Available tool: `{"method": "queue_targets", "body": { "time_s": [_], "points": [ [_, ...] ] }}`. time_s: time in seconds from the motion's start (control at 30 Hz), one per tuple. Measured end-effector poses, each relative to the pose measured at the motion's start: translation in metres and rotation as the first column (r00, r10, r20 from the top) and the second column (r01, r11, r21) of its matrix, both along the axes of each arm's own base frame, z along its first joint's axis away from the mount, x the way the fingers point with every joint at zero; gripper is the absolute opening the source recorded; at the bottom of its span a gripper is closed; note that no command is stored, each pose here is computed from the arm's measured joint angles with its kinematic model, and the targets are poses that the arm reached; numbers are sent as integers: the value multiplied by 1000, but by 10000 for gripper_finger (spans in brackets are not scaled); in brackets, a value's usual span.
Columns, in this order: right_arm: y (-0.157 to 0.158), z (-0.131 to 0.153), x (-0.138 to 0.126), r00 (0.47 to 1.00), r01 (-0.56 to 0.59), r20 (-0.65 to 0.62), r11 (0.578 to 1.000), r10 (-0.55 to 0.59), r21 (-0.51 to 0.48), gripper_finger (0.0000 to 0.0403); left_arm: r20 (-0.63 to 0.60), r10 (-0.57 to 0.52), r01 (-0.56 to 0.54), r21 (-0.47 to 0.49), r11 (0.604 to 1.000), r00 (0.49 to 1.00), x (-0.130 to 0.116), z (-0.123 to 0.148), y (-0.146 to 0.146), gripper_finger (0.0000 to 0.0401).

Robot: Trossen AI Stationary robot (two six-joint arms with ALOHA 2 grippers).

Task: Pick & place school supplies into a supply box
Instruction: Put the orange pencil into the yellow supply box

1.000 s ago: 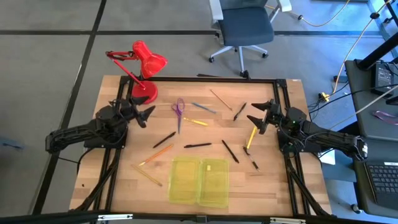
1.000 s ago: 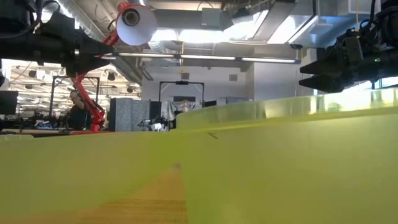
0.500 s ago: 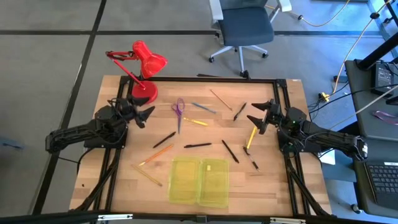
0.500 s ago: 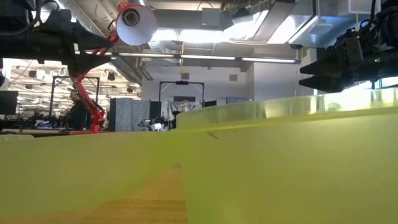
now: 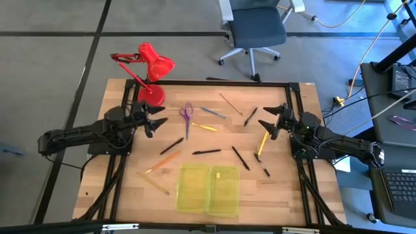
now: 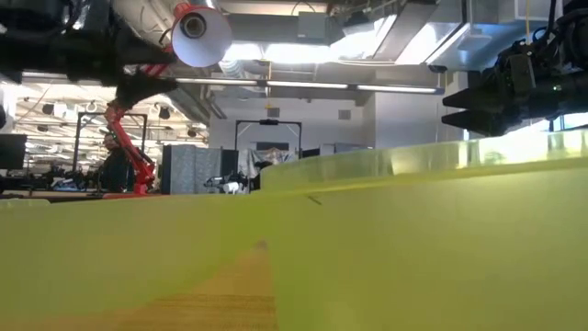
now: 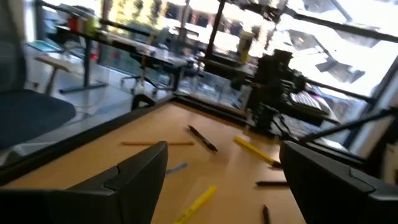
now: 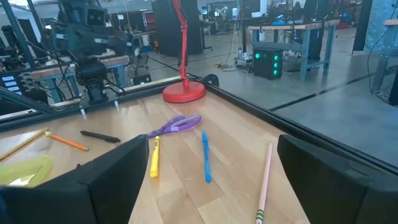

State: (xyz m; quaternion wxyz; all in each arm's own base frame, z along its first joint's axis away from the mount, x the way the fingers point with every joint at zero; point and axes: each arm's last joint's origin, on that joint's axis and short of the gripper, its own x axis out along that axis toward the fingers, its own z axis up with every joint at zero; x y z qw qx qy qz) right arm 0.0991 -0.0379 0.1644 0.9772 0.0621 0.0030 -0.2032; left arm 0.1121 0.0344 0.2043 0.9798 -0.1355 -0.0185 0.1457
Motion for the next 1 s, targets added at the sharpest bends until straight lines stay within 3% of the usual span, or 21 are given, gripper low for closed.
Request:
{"method": "queue_targets", "body": {
  "time_s": [0.27, 0.37, 0.47, 0.7, 0.83, 1.0],
  "points": [
    [0, 0, 0, 1000, 0, 0, 1000, 0, 0, 360, -253, -146, 174, 93, 980, 956, 48, 52, -12, 301],
    [0, 0, 0, 1000, 0, -1, 1000, 0, 0, 360, -411, -144, 200, 98, 975, 900, 68, 63, -22, 301],
    [0, 0, 0, 1000, 0, 0, 1000, 0, 0, 360, -570, -128, 197, 61, 978, 811, 82, 70, -33, 301],
    [0, 0, 0, 1000, 0, -2, 1000, 0, 1, 360, -828, -121, -27, -162, 986, 547, 89, 70, -62, 301],
    [0, 0, 0, 1000, 1, -3, 1000, -1, 1, 360, -887, -216, -190, -314, 930, 409, 86, 54, -84, 301],
    [0, 0, 0, 1000, 1, -3, 1000, -1, 1, 360, -931, -270, -397, -351, 848, 246, 85, 31, -111, 301]
  ]
}}
